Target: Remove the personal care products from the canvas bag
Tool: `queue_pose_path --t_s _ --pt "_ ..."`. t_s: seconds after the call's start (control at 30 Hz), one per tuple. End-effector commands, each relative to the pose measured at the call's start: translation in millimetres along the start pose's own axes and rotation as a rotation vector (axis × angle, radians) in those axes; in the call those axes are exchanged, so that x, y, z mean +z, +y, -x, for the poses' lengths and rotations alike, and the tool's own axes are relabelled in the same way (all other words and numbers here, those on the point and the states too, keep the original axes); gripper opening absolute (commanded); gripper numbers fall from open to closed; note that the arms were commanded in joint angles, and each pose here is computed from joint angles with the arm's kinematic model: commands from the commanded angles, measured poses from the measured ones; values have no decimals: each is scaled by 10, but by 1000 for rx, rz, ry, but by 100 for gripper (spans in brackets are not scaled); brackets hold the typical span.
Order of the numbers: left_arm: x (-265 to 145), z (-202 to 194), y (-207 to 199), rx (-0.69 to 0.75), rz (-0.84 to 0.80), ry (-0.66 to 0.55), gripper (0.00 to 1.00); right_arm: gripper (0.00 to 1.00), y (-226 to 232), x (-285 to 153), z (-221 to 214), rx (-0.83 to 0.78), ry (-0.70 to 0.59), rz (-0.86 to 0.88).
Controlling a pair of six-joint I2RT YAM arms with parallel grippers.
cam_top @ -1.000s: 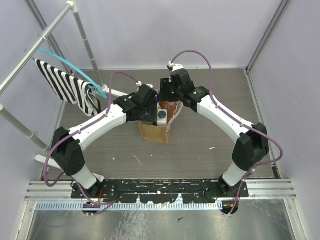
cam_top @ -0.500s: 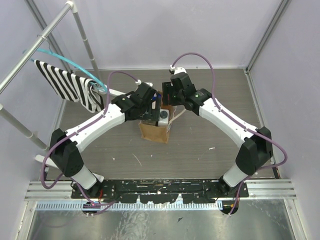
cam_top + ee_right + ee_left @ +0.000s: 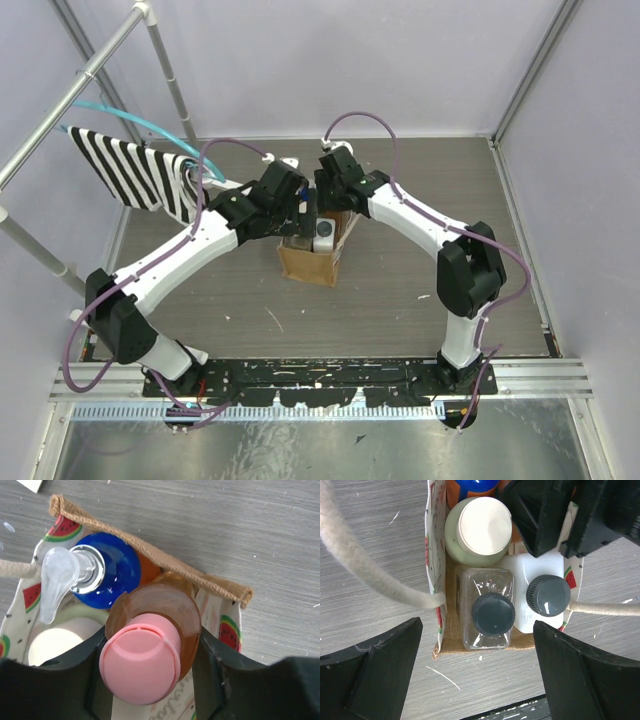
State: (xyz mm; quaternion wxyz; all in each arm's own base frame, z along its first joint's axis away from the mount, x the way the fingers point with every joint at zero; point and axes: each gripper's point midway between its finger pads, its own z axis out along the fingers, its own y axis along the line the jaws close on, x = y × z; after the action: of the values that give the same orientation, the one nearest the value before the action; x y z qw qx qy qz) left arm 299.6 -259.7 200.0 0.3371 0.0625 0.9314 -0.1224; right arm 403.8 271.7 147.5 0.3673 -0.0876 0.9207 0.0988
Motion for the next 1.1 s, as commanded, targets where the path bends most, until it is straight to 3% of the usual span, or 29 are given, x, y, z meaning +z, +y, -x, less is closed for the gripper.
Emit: queue_pose_path --t_s 0.0,0.1,0.23,0.4,0.53,0.63,0.73,1.07 --pt "-243 200 -55 -21 -37 -66 100 24 9 -52 285 -11 -83 -52" --pt "-255 205 -60 -21 -40 -68 100 8 53 -341 574 -15 -174 -51" --pt "-202 225 -103 -26 -48 -71 98 5 105 -1027 1059 11 -349 -22" --pt "-72 242 -170 -6 -40 -56 81 5 -120 -1904 1500 49 -540 -56" --pt "72 184 -210 14 -35 -20 63 5 -340 -2279 1623 54 -594 -119" --pt "157 102 -204 23 -20 18 52 5 -521 -2324 1610 68 -594 -157" --pt "220 8 -168 31 4 55 47 5 -701 -2245 1534 92 -570 -174" --pt "346 -281 -61 60 64 167 56 5 -1243 -1617 1055 189 -432 -203"
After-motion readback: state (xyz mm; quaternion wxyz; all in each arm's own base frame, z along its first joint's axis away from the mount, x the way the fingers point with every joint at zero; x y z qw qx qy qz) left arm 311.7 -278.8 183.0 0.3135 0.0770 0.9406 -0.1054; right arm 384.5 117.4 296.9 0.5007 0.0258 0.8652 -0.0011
